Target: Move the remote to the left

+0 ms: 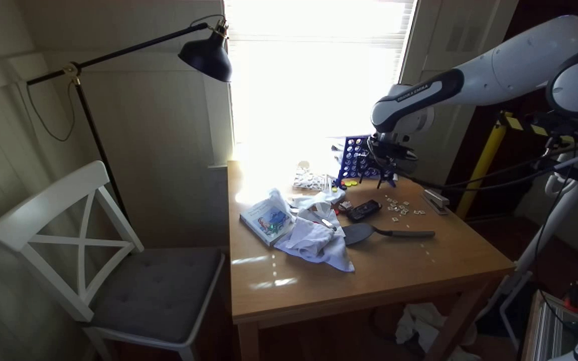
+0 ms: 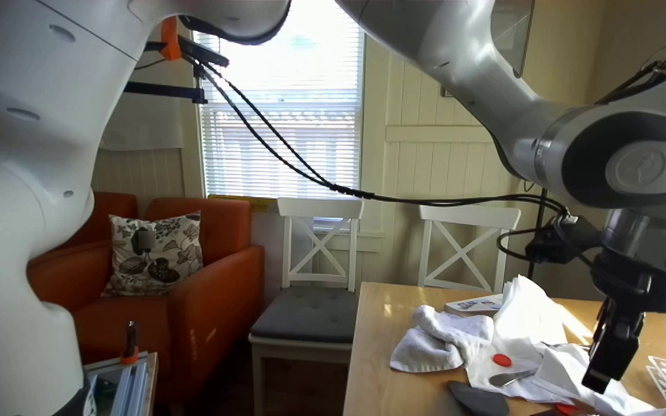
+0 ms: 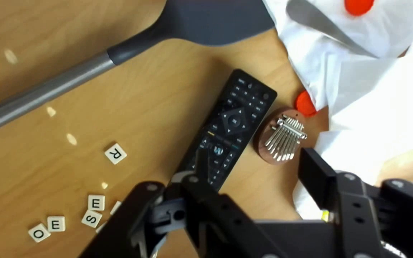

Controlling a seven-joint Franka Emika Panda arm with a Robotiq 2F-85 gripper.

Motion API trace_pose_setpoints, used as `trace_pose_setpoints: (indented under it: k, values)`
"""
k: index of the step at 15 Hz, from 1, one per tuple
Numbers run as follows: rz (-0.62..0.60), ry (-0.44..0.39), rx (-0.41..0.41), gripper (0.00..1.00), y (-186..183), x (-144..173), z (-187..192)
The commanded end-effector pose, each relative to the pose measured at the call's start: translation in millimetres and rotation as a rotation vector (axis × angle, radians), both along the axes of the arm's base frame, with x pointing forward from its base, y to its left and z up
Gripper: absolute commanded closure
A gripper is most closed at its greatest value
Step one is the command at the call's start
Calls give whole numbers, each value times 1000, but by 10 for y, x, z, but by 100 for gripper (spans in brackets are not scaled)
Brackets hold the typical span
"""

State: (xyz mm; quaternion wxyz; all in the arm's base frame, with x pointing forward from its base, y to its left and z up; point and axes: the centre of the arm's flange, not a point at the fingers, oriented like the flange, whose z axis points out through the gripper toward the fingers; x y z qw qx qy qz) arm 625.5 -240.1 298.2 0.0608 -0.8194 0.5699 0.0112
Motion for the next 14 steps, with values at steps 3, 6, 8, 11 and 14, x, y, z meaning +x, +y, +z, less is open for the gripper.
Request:
trace_pose_setpoints:
  k: [3,6,8,11,14]
  values:
    - [-115,-19,-49,58,-98,-106,-133]
    - [-246,-50,-132,3,-272,-58,-455]
    - [-346,-65,-161,0,-357,-16,-685]
    - [-480,-24,-218,0,-421,44,-1075]
    - [-580,20,-246,0,-427,49,-1340]
